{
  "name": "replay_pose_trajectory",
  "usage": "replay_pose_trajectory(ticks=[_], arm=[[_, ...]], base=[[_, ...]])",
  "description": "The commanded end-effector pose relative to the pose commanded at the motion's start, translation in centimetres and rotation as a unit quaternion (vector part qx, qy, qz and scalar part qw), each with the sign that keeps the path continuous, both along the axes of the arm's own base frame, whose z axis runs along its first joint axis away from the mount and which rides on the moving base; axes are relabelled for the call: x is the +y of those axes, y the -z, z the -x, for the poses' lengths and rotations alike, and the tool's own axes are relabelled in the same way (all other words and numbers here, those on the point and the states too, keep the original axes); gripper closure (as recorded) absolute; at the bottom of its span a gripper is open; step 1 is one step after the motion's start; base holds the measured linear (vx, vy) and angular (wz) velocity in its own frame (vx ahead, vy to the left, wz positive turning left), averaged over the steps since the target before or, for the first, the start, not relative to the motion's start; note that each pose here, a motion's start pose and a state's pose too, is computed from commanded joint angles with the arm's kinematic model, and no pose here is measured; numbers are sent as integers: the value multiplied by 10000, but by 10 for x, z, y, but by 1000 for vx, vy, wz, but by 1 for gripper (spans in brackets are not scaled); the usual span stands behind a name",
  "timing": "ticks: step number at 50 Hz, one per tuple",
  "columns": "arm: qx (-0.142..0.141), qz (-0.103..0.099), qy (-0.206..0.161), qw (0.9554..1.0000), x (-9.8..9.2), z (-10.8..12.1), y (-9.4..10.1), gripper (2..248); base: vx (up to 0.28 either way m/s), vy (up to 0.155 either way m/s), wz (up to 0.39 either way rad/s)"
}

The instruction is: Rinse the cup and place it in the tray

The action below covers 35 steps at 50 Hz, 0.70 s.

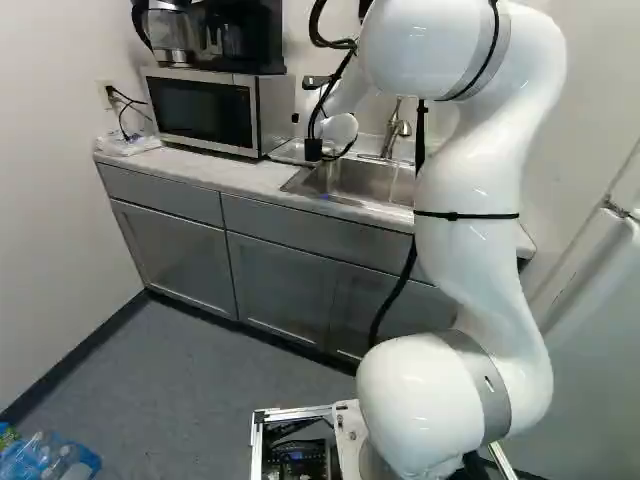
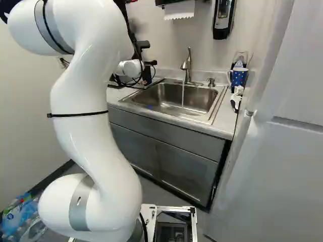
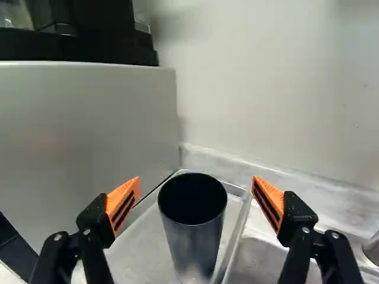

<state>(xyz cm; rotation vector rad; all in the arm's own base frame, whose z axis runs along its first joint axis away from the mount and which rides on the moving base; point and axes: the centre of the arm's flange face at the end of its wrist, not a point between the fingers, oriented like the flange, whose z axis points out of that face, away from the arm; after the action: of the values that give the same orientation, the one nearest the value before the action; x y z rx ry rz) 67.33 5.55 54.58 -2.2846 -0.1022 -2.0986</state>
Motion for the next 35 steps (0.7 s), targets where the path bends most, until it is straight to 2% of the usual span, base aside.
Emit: replay_pose_trajectory(ticks=[12,35], arm=[[47,2,36,10000,-5,1,-11,3],[-35,-6,119,9999,-17,2,-35,3]], base=[[0,0,0],[0,0,0]])
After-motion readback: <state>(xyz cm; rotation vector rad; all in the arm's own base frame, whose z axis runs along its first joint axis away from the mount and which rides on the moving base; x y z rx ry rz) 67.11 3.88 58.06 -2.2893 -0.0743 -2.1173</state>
